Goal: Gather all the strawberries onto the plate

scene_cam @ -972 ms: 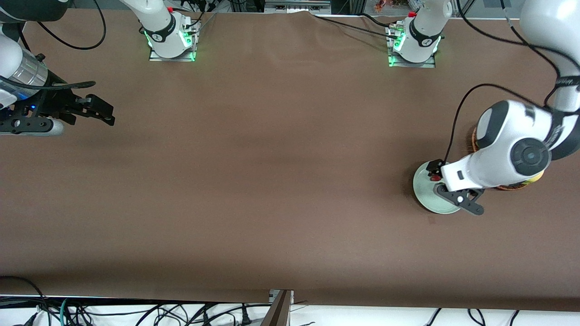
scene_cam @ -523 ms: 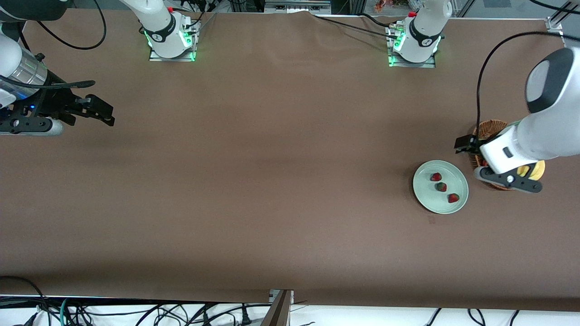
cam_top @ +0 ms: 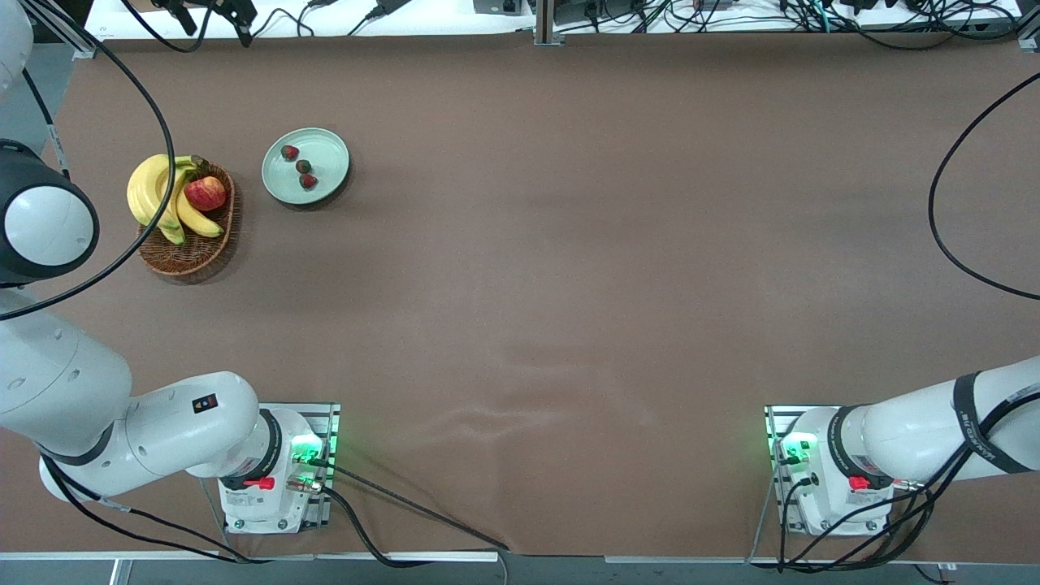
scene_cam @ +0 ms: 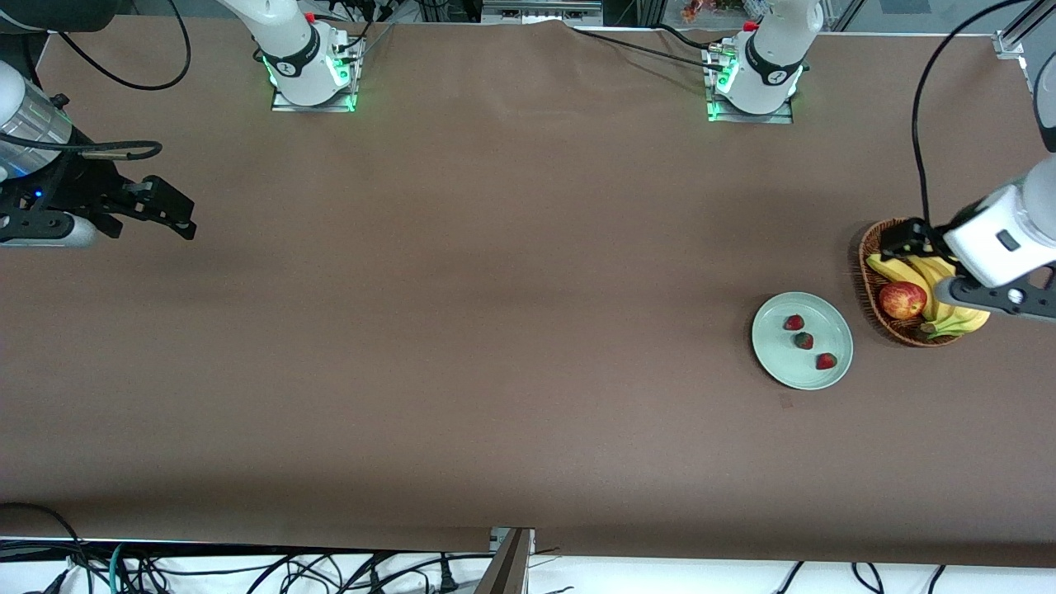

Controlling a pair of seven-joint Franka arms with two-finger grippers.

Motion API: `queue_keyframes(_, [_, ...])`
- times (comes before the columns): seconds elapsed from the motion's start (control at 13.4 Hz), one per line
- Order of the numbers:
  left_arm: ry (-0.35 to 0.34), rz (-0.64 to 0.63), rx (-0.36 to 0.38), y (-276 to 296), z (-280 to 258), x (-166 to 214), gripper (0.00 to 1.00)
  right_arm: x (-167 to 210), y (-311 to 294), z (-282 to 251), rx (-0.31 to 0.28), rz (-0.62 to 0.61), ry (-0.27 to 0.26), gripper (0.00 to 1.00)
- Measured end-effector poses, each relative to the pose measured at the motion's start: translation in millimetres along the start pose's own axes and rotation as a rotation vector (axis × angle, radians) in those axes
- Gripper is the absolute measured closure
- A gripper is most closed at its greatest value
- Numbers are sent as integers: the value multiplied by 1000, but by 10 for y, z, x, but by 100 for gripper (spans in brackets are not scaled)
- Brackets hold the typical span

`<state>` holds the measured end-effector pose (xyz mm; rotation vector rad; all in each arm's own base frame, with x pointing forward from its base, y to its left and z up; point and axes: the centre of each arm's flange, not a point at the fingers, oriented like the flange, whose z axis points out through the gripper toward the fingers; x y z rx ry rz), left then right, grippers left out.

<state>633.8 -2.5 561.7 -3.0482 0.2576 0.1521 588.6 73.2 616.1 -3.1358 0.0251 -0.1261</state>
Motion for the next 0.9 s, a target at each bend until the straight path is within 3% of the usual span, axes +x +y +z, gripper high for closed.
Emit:
queue_keyframes(0.3, [45,-71,-26,38,-104,-17,0,14,-1,-22,1,0,14,0])
queue_keyframes(0.6, [121,-133,-53,-114,-63,-354,0,15,0,-23,1,1,15,0])
queue_keyframes(0.9, [126,-128,-57,-49,-11,-572,0,11,-26,-23,1,-4,15,0])
